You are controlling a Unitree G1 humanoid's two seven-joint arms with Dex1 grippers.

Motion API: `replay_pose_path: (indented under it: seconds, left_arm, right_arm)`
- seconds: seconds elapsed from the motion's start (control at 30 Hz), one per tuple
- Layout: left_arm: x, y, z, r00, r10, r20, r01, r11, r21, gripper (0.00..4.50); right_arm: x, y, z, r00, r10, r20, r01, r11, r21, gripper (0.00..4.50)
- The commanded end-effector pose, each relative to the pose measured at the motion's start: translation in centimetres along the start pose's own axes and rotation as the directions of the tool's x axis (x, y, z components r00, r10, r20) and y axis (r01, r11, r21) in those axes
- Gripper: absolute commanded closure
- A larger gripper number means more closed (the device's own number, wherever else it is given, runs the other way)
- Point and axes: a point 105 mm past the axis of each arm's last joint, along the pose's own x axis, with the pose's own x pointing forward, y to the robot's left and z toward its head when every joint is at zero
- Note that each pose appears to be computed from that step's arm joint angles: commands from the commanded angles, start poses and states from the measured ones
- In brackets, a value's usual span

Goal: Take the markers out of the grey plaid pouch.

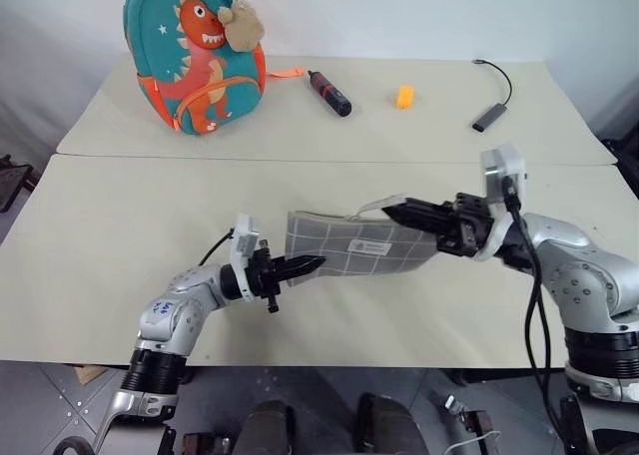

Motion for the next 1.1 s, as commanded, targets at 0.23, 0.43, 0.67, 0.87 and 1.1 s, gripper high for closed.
replay_pose_path:
  seconds: [0.23, 0.43, 0.67, 0.87, 1.1]
  left_arm:
    - [-1.4, -0.4, 0.9, 1.000, 0.011, 0.004, -0.011, 0.987, 0.158, 4.50]
    - [-2.6, -0.3, 0.6, 1.000, 0.029, -0.005, -0.028, 0.981, 0.193, 4.50]
    - [-2.5, -0.1, 0.3, 1.000, 0.020, -0.017, -0.016, 0.980, 0.200, 4.50]
    - [-2.1, 0.0, 0.6, 1.000, -0.008, -0.020, 0.012, 0.982, 0.191, 4.50]
    - [-1.4, 0.3, 1.0, 1.000, -0.027, 0.011, 0.024, 0.967, 0.255, 4.50]
  right_arm:
    - [-4.4, -2.4, 0.7, 0.984, -0.173, 0.030, 0.174, 0.984, -0.047, 4.48]
    - [-8.0, -3.7, -0.1, 0.953, -0.301, 0.005, 0.301, 0.953, -0.027, 4.48]
    - [-9.8, -4.5, -1.7, 0.930, -0.369, -0.005, 0.369, 0.930, 0.011, 4.48]
    - [-8.6, -3.8, -1.0, 0.950, -0.314, 0.005, 0.311, 0.942, 0.124, 4.10]
    - [-9.0, -0.6, -2.4, 0.974, -0.148, -0.172, 0.163, 0.984, 0.078, 1.90]
